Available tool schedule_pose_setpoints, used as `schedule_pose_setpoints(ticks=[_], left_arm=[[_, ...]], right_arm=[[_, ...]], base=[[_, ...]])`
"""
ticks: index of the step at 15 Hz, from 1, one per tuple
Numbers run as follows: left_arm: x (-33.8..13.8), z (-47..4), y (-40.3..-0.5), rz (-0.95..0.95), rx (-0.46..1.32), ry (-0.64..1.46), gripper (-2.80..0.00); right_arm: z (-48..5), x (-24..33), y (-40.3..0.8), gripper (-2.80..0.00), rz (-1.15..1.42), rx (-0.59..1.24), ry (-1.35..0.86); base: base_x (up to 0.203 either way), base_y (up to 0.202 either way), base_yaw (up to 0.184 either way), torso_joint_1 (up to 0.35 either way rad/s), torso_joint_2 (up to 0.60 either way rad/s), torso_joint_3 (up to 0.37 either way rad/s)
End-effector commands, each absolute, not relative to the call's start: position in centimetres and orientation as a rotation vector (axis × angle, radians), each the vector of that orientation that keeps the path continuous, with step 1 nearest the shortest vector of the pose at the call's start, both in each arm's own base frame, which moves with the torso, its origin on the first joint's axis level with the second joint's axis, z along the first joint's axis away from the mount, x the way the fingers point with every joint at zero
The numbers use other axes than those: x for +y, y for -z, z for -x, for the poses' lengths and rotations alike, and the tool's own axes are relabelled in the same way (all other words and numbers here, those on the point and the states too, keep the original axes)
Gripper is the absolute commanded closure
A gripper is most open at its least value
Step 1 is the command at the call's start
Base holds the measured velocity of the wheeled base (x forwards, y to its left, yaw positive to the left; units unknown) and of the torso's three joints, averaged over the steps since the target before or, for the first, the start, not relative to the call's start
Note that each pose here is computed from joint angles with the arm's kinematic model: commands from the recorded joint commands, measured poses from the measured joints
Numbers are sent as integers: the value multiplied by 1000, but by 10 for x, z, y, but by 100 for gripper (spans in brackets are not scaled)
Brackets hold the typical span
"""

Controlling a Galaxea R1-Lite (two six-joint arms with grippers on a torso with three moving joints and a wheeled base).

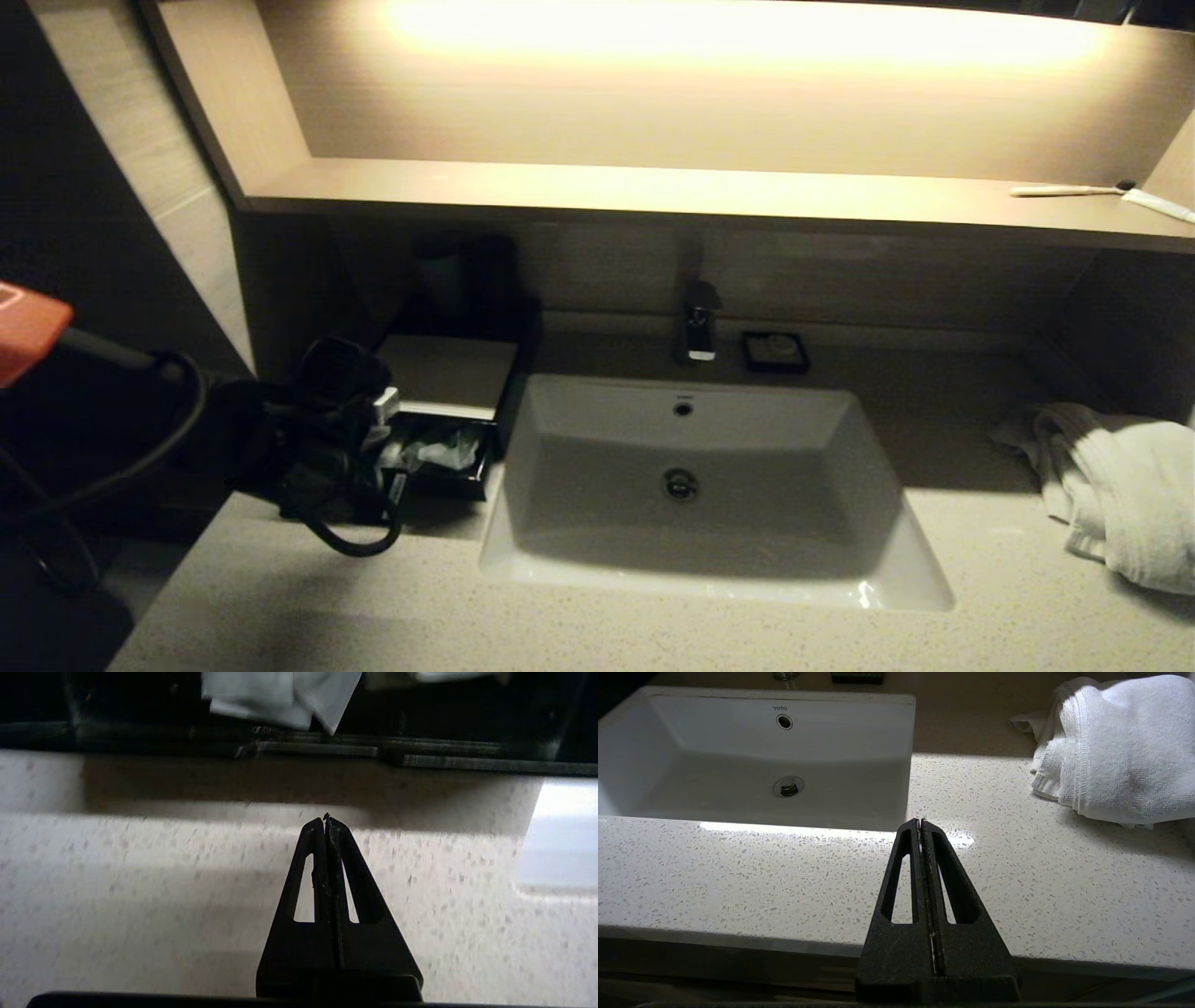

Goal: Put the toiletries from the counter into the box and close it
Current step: Close the drawer

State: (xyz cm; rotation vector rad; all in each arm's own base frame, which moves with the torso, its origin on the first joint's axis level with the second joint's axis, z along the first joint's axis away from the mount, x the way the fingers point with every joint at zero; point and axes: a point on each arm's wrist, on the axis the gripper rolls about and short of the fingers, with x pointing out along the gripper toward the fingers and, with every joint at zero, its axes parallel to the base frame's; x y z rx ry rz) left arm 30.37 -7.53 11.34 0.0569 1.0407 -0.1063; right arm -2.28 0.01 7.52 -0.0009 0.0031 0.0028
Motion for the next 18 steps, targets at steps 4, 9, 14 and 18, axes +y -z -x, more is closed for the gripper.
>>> schedule_pose_setpoints(ticks=[4, 9, 14, 18], left_arm=[[-79, -321, -104, -55, 1051, 101, 0], [-82, -335, -103, -49, 1034, 101, 0], [-85, -344, -103, -43, 1018, 101, 0], [-87, -351, -107, -39, 993, 103, 0]], right_arm=[[23, 0, -75, 0, 2, 3, -3], [23, 0, -75, 0, 2, 3, -3], [23, 0, -75, 0, 2, 3, -3], [23, 0, -75, 0, 2, 3, -3]], base=[[0, 0, 0, 0, 0, 0], [0, 0, 0, 0, 0, 0], [0, 0, 0, 0, 0, 0], [0, 0, 0, 0, 0, 0]])
